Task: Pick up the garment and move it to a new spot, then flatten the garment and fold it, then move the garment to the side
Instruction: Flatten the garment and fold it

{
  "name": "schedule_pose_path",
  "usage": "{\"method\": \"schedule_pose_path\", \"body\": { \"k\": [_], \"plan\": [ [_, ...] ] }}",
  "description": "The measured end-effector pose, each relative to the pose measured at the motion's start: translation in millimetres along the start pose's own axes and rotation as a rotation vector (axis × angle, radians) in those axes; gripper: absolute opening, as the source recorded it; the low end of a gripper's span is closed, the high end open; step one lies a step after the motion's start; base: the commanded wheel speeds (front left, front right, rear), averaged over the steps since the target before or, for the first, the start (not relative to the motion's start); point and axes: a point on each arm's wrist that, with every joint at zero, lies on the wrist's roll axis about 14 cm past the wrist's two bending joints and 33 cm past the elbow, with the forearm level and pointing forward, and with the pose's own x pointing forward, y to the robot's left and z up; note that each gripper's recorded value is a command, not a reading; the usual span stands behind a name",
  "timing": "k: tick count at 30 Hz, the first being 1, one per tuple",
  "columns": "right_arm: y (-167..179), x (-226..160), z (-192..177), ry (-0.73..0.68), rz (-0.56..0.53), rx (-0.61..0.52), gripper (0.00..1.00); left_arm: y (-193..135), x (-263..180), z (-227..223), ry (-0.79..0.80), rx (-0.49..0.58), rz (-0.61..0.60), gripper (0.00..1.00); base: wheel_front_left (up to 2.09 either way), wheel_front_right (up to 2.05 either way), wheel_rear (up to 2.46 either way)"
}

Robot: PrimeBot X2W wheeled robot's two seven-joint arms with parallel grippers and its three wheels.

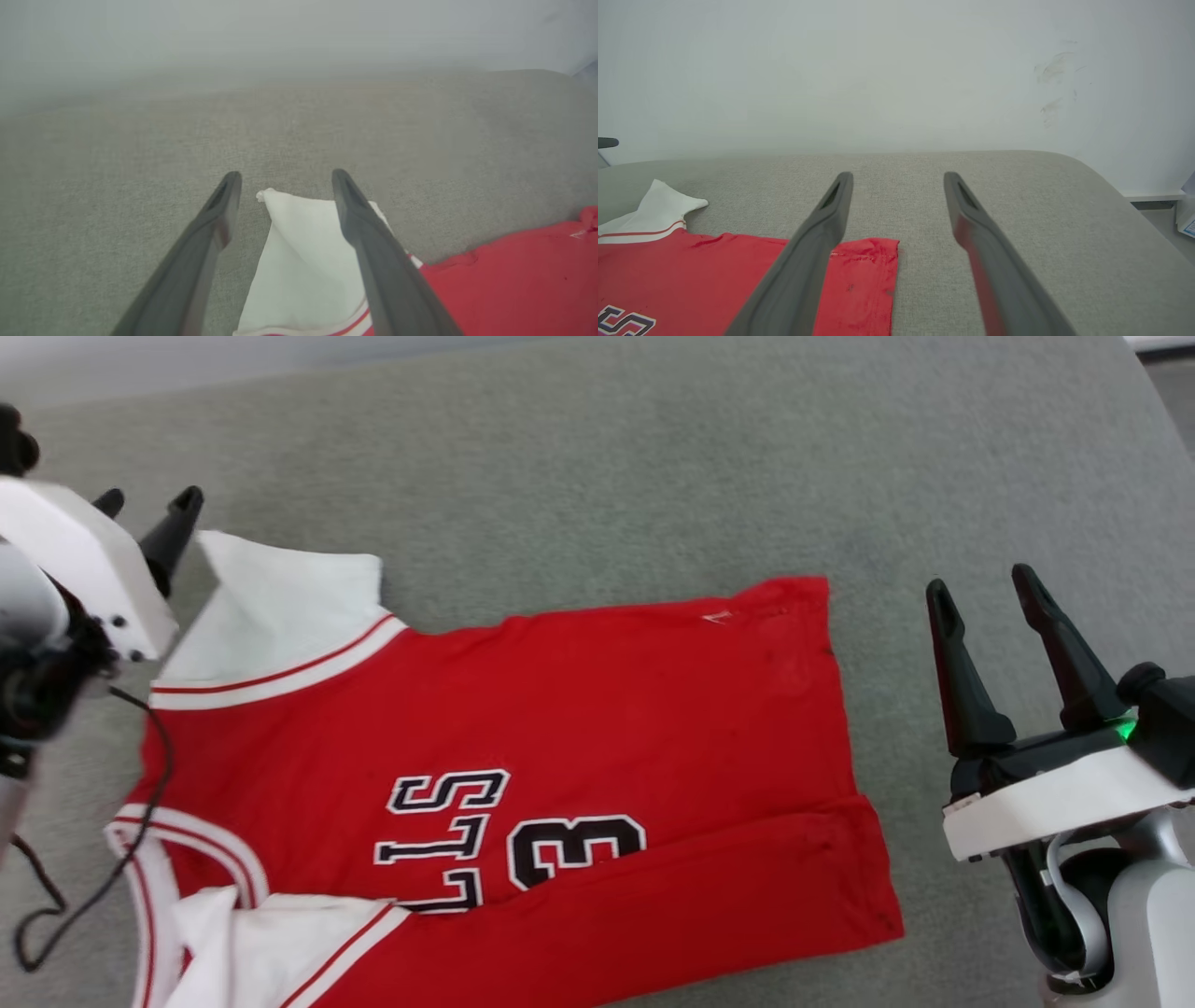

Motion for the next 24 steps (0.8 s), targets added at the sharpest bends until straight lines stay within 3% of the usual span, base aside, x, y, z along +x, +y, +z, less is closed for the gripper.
{"method": "schedule_pose_path", "body": {
  "k": [9, 15, 16, 17, 18, 19, 24],
  "plan": [
    [-17.8, -5.2, -24.2, 0.075, -0.069, 0.01, 1.0, 8.2, 44.9, -68.7, 0.464, -0.016, -0.026, 1.0, 0.0, 0.0, 0.0],
    [-26.4, -9.7, -41.5, 0.126, -0.103, 0.034, 1.0, 10.6, 58.6, -103.6, 0.642, -0.054, -0.015, 1.0, 0.0, 0.0, 0.0],
    [-27.5, -10.5, -43.5, 0.132, -0.107, 0.038, 1.0, 8.7, 59.8, -107.5, 0.663, -0.072, -0.016, 0.96, 0.0, 0.0, 0.0],
    [-28.6, -11.2, -44.7, 0.136, -0.111, 0.041, 1.0, 8.2, 60.5, -109.3, 0.677, -0.088, -0.016, 0.5, 0.0, 0.0, 0.0],
    [-29.6, -11.8, -46.4, 0.142, -0.115, 0.047, 1.0, 7.7, 61.0, -110.6, 0.685, -0.101, -0.014, 0.11, 0.0, 0.0, 0.0],
    [-30.1, -12.1, -48.0, 0.148, -0.117, 0.053, 1.0, 7.5, 60.8, -111.1, 0.691, -0.113, -0.011, 0.0, 0.0, 0.0, 0.0],
    [-31.2, -10.8, -50.0, 0.165, -0.121, 0.083, 1.0, 1.2, 61.2, -108.2, 0.65, -0.13, -0.018, 0.0, 0.0, 0.0, 0.0]
  ]
}}
